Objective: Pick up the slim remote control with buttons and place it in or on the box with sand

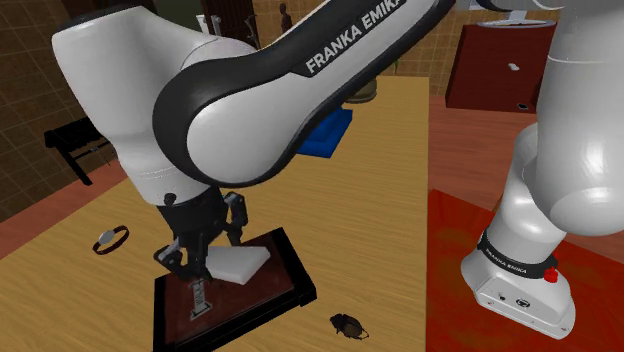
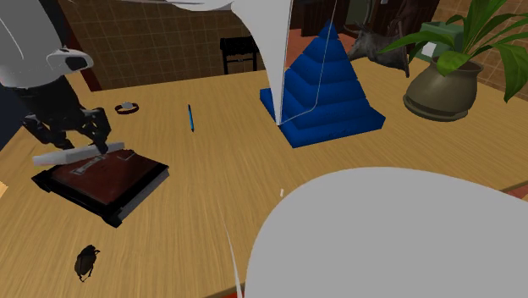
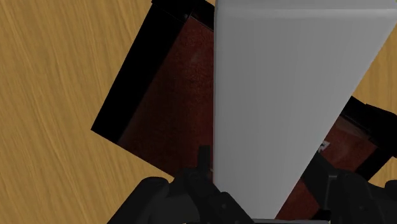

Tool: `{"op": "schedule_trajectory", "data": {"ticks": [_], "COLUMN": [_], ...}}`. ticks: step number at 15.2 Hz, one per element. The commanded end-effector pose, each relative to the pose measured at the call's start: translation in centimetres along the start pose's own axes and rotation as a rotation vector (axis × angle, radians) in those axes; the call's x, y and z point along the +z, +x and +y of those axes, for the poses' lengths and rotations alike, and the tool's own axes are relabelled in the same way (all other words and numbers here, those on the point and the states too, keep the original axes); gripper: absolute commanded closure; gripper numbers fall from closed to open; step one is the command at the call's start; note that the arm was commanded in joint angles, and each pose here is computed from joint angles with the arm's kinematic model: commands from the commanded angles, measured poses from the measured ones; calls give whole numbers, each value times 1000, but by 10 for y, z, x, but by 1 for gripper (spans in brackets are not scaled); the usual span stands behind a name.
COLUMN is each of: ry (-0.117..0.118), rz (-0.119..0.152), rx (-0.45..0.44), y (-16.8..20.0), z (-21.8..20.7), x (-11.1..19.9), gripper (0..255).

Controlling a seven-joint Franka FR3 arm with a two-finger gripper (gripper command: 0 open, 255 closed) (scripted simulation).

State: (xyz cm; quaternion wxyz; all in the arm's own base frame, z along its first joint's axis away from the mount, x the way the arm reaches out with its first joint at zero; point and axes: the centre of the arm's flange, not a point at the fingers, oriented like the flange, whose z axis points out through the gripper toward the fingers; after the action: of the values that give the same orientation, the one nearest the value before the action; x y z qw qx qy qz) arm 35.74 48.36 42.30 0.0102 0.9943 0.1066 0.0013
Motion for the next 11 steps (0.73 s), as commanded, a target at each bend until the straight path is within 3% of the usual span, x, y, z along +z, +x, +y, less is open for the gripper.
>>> {"op": "schedule_trajectory", "data": {"ticks": [1, 7, 11], "ry": [0, 0, 0], "rz": [1, 1, 1], "rx": [0, 0, 0], "y": [1, 1, 1], "z": [0, -1, -1], "x": [11, 45, 45], "gripper": [255, 255, 255]}}
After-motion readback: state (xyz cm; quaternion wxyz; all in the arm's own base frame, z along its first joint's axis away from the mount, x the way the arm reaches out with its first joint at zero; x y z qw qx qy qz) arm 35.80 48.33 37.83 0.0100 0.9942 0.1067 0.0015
